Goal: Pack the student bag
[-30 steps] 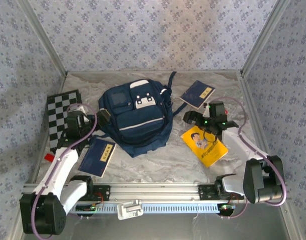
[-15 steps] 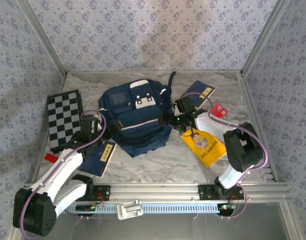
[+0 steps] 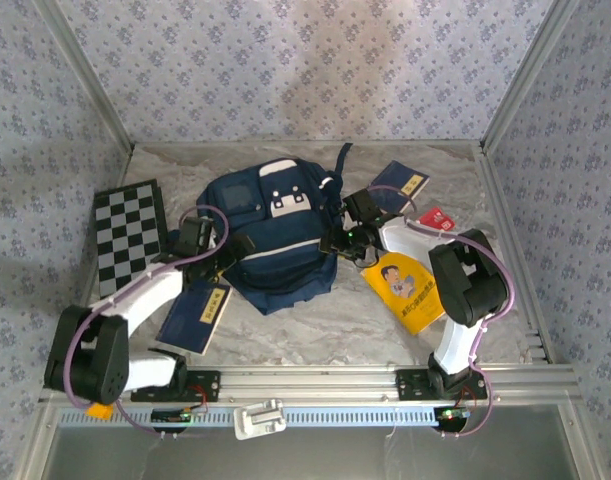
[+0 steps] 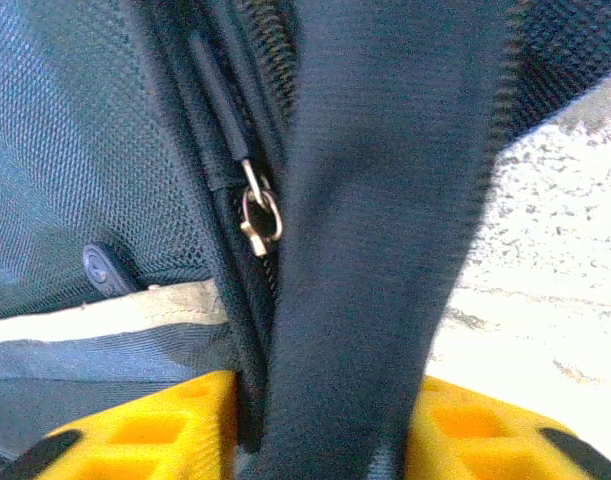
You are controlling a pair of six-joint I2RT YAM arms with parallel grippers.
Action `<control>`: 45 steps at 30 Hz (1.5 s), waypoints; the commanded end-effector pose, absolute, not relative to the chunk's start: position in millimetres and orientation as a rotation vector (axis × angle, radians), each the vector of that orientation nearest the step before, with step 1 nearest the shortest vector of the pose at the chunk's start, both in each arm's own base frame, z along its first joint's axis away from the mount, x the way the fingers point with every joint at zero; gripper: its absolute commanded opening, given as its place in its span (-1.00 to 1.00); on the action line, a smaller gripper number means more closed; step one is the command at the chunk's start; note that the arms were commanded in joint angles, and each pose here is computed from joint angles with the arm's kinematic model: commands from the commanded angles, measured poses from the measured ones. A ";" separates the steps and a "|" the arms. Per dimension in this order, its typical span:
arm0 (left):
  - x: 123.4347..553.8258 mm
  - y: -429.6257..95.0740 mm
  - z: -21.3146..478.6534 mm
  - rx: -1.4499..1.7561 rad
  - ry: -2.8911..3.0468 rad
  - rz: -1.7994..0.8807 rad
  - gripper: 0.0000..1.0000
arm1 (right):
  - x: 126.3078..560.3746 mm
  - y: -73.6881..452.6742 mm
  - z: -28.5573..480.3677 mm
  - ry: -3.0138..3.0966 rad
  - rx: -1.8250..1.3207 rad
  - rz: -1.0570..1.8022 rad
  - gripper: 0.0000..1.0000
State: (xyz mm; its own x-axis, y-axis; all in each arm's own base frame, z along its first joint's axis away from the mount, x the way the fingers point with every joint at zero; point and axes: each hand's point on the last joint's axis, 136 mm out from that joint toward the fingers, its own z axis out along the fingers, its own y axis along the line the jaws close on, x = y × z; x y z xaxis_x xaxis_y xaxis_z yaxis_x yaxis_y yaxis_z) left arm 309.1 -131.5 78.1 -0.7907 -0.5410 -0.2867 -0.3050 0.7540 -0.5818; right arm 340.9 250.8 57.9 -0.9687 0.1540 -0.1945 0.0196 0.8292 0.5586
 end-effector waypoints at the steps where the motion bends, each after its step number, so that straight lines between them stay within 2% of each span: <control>1: 339.6 -151.6 97.6 -0.541 2.430 -0.810 1.00 | 337.4 247.7 72.5 2.753 0.142 0.882 -0.43; 3: 354.1 -159.3 98.5 -0.519 2.418 -0.830 1.00 | 333.9 248.3 80.1 2.735 0.123 0.895 -0.56; 7: 381.9 -176.8 100.6 -0.461 2.412 -0.867 1.00 | 317.5 249.0 88.7 2.730 0.103 0.896 -0.70; 13: 419.8 -184.1 101.1 -0.375 2.419 -0.804 1.00 | 306.5 284.0 90.3 2.693 0.075 0.952 -0.65; 15: 427.5 -170.4 97.0 -0.399 2.445 -0.726 1.00 | 310.3 303.2 91.2 2.689 0.055 0.960 -0.58; 19: 439.7 -150.1 100.0 -0.400 2.449 -0.657 1.00 | 317.2 328.9 104.2 2.647 -0.008 0.903 -0.30; 22: 439.7 -133.8 106.9 -0.415 2.480 -0.617 1.00 | 319.0 323.1 115.1 2.634 0.008 0.855 0.02; 26: 424.3 -125.0 128.1 -0.414 2.471 -0.612 1.00 | 309.5 293.9 129.5 2.616 0.030 0.789 0.44; 30: 394.7 -128.3 143.9 -0.448 2.495 -0.667 1.00 | 307.7 256.6 138.9 2.628 0.110 0.762 0.66; 35: 349.3 -145.5 160.3 -0.523 2.446 -0.748 1.00 | 333.4 211.7 137.5 2.616 0.264 0.784 0.72; 39: 313.7 -155.0 163.7 -0.608 2.425 -0.763 1.00 | 357.9 198.1 128.0 2.626 0.284 0.785 0.72; 45: 276.5 -179.6 141.7 -0.675 2.461 -0.812 1.00 | 392.1 183.1 101.3 2.654 0.335 0.782 0.59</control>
State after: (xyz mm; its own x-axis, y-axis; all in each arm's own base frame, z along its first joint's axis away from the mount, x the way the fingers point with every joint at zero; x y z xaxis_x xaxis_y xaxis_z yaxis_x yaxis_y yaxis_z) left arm 286.7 -179.4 157.0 -0.7982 -0.5052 -0.3282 -0.2024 0.7381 -0.6436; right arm 378.1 183.5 101.5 -0.9006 0.3398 -0.2710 0.1491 0.8272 0.5418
